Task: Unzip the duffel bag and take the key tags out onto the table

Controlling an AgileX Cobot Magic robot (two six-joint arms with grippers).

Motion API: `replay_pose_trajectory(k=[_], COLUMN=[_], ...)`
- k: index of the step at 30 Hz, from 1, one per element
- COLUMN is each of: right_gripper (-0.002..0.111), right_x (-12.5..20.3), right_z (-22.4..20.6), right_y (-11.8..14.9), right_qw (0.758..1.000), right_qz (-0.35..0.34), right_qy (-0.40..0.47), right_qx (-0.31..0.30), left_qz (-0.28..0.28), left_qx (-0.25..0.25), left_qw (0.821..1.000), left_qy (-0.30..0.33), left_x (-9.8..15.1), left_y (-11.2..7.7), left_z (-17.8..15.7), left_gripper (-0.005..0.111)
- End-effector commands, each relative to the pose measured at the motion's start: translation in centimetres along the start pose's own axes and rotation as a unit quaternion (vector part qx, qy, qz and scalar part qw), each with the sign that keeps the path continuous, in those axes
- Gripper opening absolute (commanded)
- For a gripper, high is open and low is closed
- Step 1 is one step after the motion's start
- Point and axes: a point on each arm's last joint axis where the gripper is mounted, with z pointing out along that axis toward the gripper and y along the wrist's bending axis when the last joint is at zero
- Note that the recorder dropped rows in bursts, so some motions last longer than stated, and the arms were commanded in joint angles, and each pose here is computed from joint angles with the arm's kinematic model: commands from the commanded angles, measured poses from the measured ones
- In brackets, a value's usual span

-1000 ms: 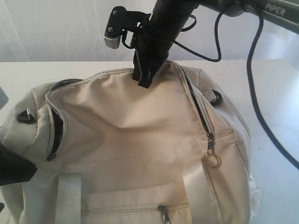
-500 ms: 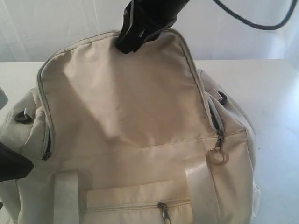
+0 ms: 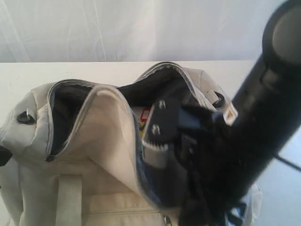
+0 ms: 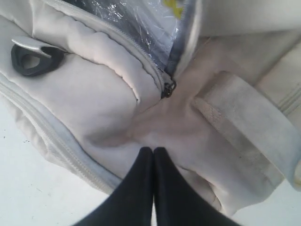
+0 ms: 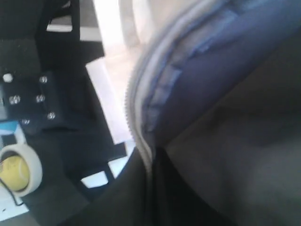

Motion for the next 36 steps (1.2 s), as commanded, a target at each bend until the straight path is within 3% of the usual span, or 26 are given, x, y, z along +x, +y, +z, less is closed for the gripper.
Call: replay_pose_trajectory(k=[1, 7, 11, 14, 18, 21, 23, 27, 34, 36], right_gripper=[0.000, 0.000, 0.002, 0.015, 0.042, 0.061, 0.064, 0.064, 0.064, 0.064], right_x=[3.1, 4.7, 4.0, 3.6, 3.4, 3.2, 2.9, 2.2, 1.9, 2.0], right_z=[3.2, 5.6, 5.7, 5.6, 5.5, 5.4, 5.3, 5.0, 4.8, 4.8], right_y=[0.6, 0.5, 1.2, 1.7, 2.0, 2.2, 2.4, 2.8, 3.2, 3.3], right_qw=[0.997, 0.995, 0.991, 0.990, 0.988, 0.987, 0.985, 0.977, 0.972, 0.971], right_qz=[0.036, 0.070, 0.101, 0.080, 0.067, 0.045, 0.041, 0.041, 0.015, 0.013], right_qy=[0.054, 0.044, 0.006, -0.016, -0.029, -0.041, -0.057, -0.097, -0.114, -0.111], right_qx=[-0.047, -0.048, -0.087, -0.119, -0.134, -0.148, -0.159, -0.184, -0.204, -0.210], left_qz=[-0.009, 0.007, 0.007, 0.007, -0.004, -0.034, -0.050, -0.065, -0.019, -0.014], left_qx=[-0.002, -0.011, -0.026, -0.042, -0.046, -0.021, -0.004, 0.031, 0.065, 0.078], left_qw=[1.000, 0.998, 0.989, 0.973, 0.959, 0.968, 0.974, 0.984, 0.994, 0.996], left_qy=[-0.011, -0.058, -0.147, -0.228, -0.279, -0.249, -0.221, -0.163, -0.089, -0.038], left_x=[-0.1, -0.8, -2.7, -5.1, -7.9, -9.2, -9.8, -10.7, -11.6, -11.6], left_y=[0.0, 0.2, 0.5, 1.0, 1.4, 1.5, 1.4, 0.5, -1.8, -2.0], left_z=[0.0, 0.0, -0.6, -1.6, -1.8, 0.3, 2.0, 5.8, 10.5, 11.5], left_gripper=[0.000, 0.000, 0.000, 0.000, 0.000, 0.000, 0.000, 0.000, 0.000, 0.000])
